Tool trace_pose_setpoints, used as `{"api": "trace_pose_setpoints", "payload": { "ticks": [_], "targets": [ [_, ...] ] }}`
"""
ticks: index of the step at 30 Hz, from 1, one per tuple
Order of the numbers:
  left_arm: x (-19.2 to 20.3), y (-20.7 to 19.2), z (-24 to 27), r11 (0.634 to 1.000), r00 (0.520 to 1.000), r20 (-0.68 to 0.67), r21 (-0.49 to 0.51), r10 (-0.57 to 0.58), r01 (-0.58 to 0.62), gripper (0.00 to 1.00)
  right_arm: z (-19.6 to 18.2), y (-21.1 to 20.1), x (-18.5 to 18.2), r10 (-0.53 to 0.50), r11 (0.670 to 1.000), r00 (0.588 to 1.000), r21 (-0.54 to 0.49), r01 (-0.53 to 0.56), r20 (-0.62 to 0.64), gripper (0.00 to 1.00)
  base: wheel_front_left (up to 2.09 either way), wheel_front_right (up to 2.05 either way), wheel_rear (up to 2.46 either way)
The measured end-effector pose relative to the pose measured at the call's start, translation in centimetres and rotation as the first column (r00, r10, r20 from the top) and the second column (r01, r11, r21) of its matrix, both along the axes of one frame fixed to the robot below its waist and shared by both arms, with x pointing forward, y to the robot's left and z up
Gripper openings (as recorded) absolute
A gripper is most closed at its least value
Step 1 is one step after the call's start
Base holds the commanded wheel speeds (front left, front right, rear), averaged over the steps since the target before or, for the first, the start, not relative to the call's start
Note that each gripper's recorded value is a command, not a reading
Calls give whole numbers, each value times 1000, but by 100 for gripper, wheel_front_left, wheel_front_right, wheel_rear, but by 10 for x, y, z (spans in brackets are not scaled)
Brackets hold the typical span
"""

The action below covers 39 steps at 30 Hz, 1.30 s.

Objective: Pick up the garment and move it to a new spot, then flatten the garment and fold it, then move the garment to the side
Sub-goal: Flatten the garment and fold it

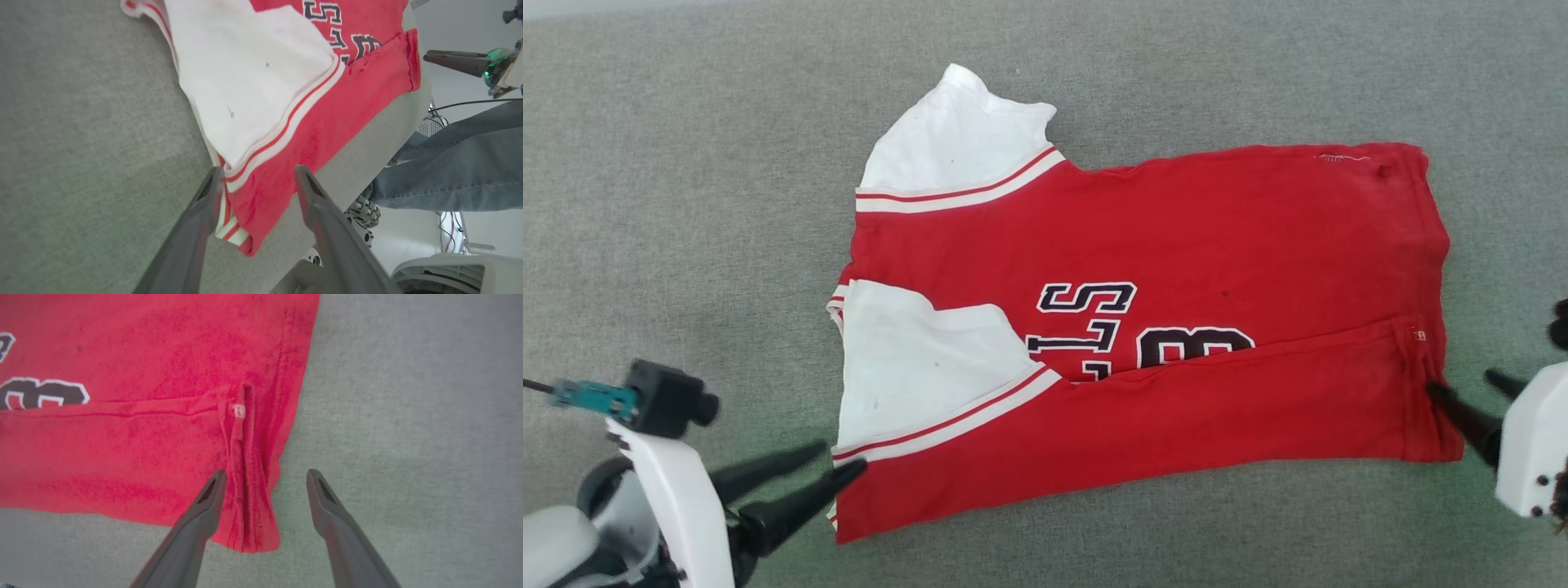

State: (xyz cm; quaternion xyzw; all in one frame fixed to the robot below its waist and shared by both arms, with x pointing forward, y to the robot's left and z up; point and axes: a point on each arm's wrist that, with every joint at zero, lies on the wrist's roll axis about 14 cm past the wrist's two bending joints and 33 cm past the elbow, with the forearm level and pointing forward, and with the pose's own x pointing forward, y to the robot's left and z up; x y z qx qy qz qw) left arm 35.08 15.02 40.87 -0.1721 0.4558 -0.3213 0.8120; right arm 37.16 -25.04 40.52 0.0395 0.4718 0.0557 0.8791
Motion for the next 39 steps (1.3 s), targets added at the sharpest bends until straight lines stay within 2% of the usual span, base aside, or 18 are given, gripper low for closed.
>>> {"api": "trace_pose_setpoints", "payload": {
  "ticks": [3, 6, 9, 11, 16, 19, 21, 26, 29, 31, 37, 39],
  "targets": [
    [14, 5, 8, 999, 997, 66, -8, 40, -40, 100, 18, -9, 12, -29, 999, 992, -25, 33, 119, 100, 0, 0, 0],
    [40, 19, 15, 995, 981, 170, 8, 95, -98, 100, 38, -9, 26, -31, 998, 963, -47, 45, 267, 100, 0, 0, 0],
    [70, 37, 20, 987, 949, 278, 29, 147, -161, 100, 61, -12, 42, -34, 993, 900, -86, 79, 436, 100, 0, 0, 0],
    [93, 43, 25, 980, 923, 342, 27, 176, -196, 100, 68, -6, 48, -52, 993, 852, -65, 100, 521, 100, 0, 0, 0],
    [156, 48, 42, 965, 855, 467, 13, 224, -260, 100, 71, 13, 48, -102, 992, 768, 4, 129, 632, 100, 0, 0, 0],
    [191, 38, 50, 970, 835, 515, 32, 193, -243, 100, 75, 17, 49, -135, 988, 718, 37, 150, 683, 100, 0, 0, 0],
    [215, 31, 58, 971, 824, 539, 40, 177, -235, 100, 74, 17, 47, -153, 985, 701, 47, 167, 696, 100, 0, 0, 0],
    [250, -4, 52, 985, 869, 489, 99, 74, -140, 100, 61, 7, 37, -192, 974, 702, 45, 222, 686, 100, 0, 0, 0],
    [252, -25, 30, 988, 933, 359, 150, -12, -45, 100, 55, 0, 34, -210, 967, 704, 38, 252, 678, 100, 0, 0, 0],
    [249, -34, 16, 980, 957, 277, 199, -80, 24, 100, 53, -5, 31, -218, 963, 704, 30, 270, 676, 100, 0, 0, 0],
    [254, -42, -12, 965, 990, 49, 234, -131, 116, 100, 38, -14, 22, -246, 951, 724, 16, 308, 644, 100, 0, 0, 0],
    [256, -44, -19, 956, 987, 35, 258, -154, 140, 100, 36, -14, 22, -248, 950, 728, 14, 312, 639, 100, 0, 0, 0]
  ]
}}
